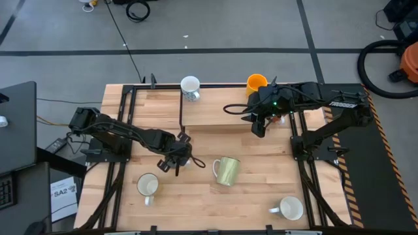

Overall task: Place coffee mugs
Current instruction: Put the yellow patterned mug on the shelf

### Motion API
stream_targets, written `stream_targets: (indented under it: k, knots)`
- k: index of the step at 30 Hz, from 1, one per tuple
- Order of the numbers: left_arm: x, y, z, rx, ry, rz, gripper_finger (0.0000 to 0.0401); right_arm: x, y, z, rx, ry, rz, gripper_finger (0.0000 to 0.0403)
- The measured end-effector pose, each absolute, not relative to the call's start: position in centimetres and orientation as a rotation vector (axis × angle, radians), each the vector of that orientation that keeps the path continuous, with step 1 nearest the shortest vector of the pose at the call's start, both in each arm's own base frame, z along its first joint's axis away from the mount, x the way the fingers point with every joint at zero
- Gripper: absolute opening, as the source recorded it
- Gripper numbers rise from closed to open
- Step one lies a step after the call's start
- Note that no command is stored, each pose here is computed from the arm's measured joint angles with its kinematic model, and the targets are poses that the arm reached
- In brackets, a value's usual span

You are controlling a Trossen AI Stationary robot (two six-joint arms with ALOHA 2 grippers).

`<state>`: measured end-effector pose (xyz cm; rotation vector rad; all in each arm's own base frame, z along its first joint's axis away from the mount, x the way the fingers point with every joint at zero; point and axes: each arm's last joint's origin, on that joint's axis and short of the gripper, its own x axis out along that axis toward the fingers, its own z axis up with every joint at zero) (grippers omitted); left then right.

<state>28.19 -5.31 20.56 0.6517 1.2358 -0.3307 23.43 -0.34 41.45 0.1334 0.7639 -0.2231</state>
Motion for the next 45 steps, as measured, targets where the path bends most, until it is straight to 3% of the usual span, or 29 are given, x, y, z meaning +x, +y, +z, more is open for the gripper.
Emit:
stream_targets:
  k: [9, 24, 45]
  knots:
    - [28.3, -5.4, 20.6, 0.63, 1.225, -0.327, 0.0167, 23.4, -0.3, 41.4, 0.134, 0.764, -0.223, 0.0137]
    - [27.8, -5.2, 20.6, 0.442, 1.289, -0.162, 0.0169, 23.4, -0.3, 41.4, 0.133, 0.764, -0.223, 0.0137]
    - [26.4, -5.4, 20.3, -0.27, 1.434, 0.264, 0.0169, 23.4, -0.3, 41.4, 0.133, 0.764, -0.223, 0.0137]
